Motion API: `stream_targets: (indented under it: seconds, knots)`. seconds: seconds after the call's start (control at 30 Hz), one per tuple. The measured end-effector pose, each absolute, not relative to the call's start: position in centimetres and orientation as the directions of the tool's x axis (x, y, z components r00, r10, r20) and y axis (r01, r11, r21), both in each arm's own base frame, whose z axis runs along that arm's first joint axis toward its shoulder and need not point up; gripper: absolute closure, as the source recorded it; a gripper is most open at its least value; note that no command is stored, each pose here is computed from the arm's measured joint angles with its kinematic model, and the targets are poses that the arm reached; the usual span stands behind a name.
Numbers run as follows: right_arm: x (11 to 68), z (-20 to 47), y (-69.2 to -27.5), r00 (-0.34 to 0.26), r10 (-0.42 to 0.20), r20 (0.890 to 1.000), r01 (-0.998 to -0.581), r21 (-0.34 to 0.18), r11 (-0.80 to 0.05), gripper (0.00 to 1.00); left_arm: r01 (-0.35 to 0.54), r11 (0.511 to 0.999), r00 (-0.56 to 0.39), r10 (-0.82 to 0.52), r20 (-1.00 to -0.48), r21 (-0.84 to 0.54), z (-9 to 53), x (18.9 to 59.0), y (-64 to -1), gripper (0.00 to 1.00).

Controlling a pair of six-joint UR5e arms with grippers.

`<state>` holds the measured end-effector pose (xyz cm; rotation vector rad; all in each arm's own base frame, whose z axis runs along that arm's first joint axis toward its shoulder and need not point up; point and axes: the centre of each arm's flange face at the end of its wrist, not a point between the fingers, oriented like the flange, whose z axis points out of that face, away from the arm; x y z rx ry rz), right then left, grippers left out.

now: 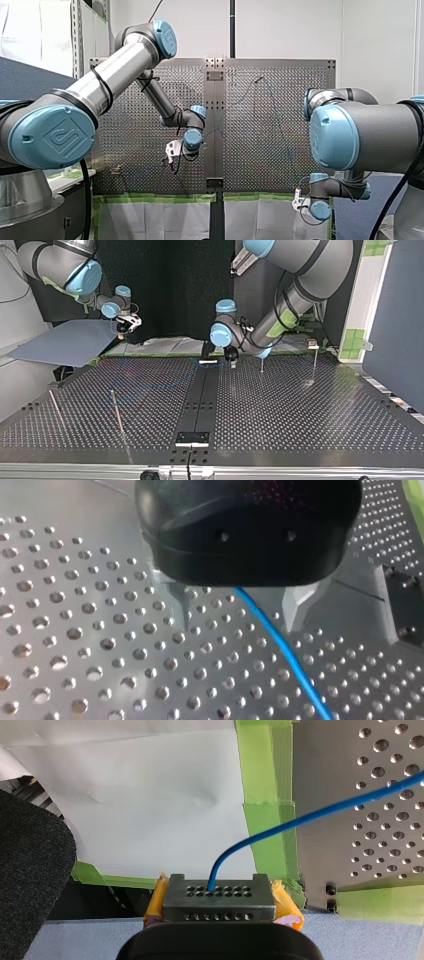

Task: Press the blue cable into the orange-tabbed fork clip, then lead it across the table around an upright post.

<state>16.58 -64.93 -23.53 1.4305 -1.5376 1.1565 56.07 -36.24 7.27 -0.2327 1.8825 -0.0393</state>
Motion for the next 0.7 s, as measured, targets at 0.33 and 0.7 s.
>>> stream_targets:
  seconds: [0.33,0.7]
  knots:
    - [16.7,-23.6,-64.9,-0.117,-0.338,0.934,-0.991,-0.133,-0.023,1.0,-0.195,0.975,-0.311,-0.165,-0.936,-0.107,7.2,56.0,-35.1,1.0]
    - [16.9,-23.6,-64.8,-0.116,-0.339,0.933,-0.991,-0.133,-0.027,1.0,-0.203,0.976,-0.355,-0.148,-0.923,-0.078,6.9,55.2,-34.9,1.0]
